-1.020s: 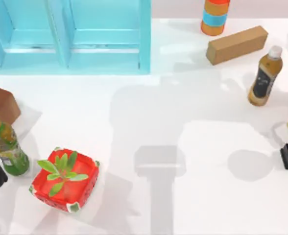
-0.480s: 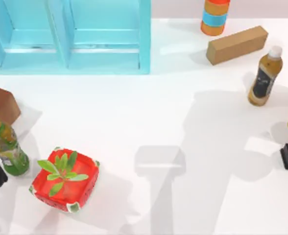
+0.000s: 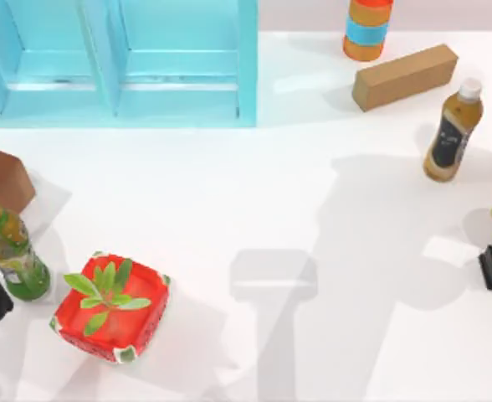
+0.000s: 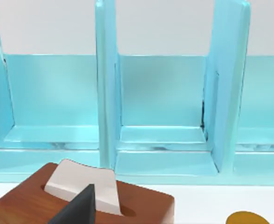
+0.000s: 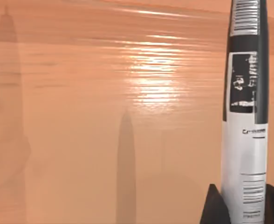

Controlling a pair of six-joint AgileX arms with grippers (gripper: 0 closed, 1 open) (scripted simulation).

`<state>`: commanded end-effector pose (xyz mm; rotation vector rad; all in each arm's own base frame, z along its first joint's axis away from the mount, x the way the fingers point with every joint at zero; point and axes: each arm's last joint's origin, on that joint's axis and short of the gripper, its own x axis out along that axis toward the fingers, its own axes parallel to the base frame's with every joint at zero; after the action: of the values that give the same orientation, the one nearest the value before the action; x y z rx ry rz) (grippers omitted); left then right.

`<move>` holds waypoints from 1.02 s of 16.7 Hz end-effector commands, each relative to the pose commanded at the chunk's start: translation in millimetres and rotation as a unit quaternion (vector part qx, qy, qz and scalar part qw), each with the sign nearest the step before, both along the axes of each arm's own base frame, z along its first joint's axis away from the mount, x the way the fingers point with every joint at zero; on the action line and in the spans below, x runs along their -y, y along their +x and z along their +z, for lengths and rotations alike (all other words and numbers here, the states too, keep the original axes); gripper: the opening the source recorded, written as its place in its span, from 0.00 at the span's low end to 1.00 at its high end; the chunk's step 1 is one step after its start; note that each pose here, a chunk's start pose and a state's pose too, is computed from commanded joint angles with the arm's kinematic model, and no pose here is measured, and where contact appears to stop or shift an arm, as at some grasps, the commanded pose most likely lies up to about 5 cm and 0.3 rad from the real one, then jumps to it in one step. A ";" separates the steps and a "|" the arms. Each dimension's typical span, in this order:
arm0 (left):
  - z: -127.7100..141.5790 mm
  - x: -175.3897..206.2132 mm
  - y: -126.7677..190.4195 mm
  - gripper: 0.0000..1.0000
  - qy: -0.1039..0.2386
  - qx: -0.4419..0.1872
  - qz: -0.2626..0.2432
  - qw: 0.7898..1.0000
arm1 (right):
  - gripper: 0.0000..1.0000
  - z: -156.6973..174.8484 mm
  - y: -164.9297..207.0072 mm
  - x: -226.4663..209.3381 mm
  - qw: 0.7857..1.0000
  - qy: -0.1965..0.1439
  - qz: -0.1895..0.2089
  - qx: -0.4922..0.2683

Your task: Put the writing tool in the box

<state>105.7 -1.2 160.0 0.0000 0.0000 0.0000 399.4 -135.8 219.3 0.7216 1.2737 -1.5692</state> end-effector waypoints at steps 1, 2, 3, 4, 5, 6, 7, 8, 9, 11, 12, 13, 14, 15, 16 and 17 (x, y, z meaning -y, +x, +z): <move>0.0 0.0 0.0 1.00 0.000 0.000 0.000 1.000 | 0.00 -6.1 -1.8 -0.6 1.000 0.000 -0.001 -0.001; 0.0 0.0 0.0 1.00 0.000 0.000 0.000 1.000 | 0.00 -13.3 -3.8 -1.4 1.000 0.001 -0.001 -0.004; 0.0 0.0 0.0 1.00 0.000 0.000 0.000 1.000 | 0.00 -18.2 -6.0 -2.3 1.000 0.002 -0.001 -0.006; 0.0 0.0 0.0 1.00 0.000 0.000 0.000 1.000 | 0.00 -21.6 -8.0 -3.2 1.000 0.002 -0.001 -0.007; 0.0 0.0 0.0 1.00 0.000 0.000 0.000 1.000 | 0.00 -26.5 -10.6 -4.2 1.000 0.003 -0.001 -0.010; 0.0 0.0 0.0 1.00 0.000 0.000 0.000 1.000 | 0.00 -33.4 -13.7 -5.3 1.000 0.004 -0.001 -0.013; 0.0 0.0 0.0 1.00 0.000 0.000 0.000 1.000 | 0.00 -41.0 -16.7 -6.4 1.000 0.004 -0.002 -0.015; 0.0 0.0 0.0 1.00 0.000 0.000 0.000 1.000 | 0.00 -46.0 -19.4 -7.7 1.000 0.004 -0.001 -0.013; 0.0 0.0 0.0 1.00 0.000 0.000 0.000 1.000 | 0.00 -49.6 -21.5 -8.6 1.000 0.003 -0.002 -0.012; 0.0 0.0 0.0 1.00 0.000 0.000 0.000 1.000 | 0.00 -51.0 -23.9 -9.4 1.000 0.001 -0.003 -0.007; 0.0 0.0 0.0 1.00 0.000 0.000 0.000 1.000 | 0.00 -51.0 -23.9 -9.4 1.000 0.001 -0.003 -0.007; 0.0 0.0 0.0 1.00 0.000 0.000 0.000 1.000 | 0.00 -51.0 -23.9 -9.4 1.000 0.001 -0.003 -0.007; 0.0 0.0 0.0 1.00 0.000 0.000 0.000 1.000 | 0.00 -51.0 -23.9 -9.4 1.000 0.001 -0.003 -0.007; 0.0 0.0 0.0 1.00 0.000 0.000 0.000 1.000 | 0.08 -51.0 -23.9 -9.4 1.000 0.001 -0.003 -0.007; 0.0 0.0 0.0 1.00 0.000 0.000 0.000 1.000 | 0.15 -51.0 -23.9 -9.4 1.000 0.001 -0.003 -0.007; 0.0 0.0 0.0 1.00 0.000 0.000 0.000 1.000 | 0.23 -51.0 -23.9 -9.4 1.000 0.001 -0.003 -0.007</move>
<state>105.7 -1.2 160.0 0.0000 0.0000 0.0000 375.6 -126.4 168.3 0.7178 1.2847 -1.5799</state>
